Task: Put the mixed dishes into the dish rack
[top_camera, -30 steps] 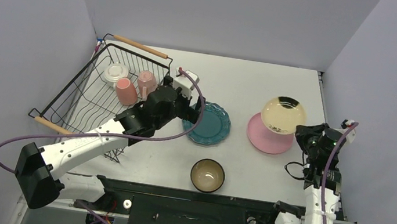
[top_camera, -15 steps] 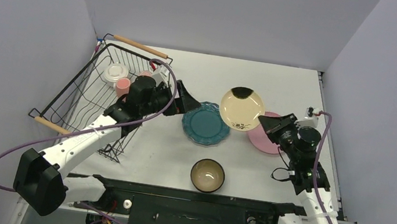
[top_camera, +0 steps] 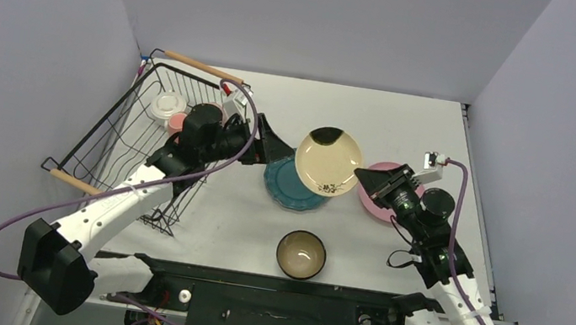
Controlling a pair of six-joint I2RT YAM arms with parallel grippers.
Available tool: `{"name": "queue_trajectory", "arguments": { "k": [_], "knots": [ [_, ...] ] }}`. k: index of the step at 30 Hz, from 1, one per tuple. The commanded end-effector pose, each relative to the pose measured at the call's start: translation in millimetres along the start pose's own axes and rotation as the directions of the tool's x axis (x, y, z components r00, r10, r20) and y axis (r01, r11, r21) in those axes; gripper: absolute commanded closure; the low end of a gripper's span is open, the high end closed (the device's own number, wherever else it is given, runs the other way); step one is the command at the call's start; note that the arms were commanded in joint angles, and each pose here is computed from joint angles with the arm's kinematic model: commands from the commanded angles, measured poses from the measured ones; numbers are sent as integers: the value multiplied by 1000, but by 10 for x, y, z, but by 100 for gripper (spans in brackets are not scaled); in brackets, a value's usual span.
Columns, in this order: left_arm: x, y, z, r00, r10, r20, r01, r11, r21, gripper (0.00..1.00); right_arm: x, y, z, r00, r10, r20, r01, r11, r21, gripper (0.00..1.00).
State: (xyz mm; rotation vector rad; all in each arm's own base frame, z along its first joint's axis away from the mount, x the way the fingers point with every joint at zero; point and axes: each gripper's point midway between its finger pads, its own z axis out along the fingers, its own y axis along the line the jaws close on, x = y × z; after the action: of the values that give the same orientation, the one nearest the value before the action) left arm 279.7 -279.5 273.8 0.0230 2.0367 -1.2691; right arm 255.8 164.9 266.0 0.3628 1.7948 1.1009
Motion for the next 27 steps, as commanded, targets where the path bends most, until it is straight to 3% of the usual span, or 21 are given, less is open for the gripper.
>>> {"name": "queue_trajectory", "arguments": {
  "k": [1,11,17,24,27],
  "knots": [
    [-133,-437,-68,992,121,17,-123,982,147,17,6,316,0,999,-38,4,38,991,-127,100],
    [-100,-547,-166,984,172,40,-176,970,170,11,121,362,21,999,-47,-27,43,990,-137,100],
    [-168,-416,-250,987,148,65,-155,981,117,18,130,359,19,999,-39,-22,36,990,-137,100],
    [-135,-474,-217,990,135,47,-141,976,169,15,190,432,43,999,-25,-44,17,987,-159,100],
    [-86,-500,-187,992,125,15,-126,973,193,21,214,473,62,998,-28,-48,20,986,-163,100]
  ]
}}
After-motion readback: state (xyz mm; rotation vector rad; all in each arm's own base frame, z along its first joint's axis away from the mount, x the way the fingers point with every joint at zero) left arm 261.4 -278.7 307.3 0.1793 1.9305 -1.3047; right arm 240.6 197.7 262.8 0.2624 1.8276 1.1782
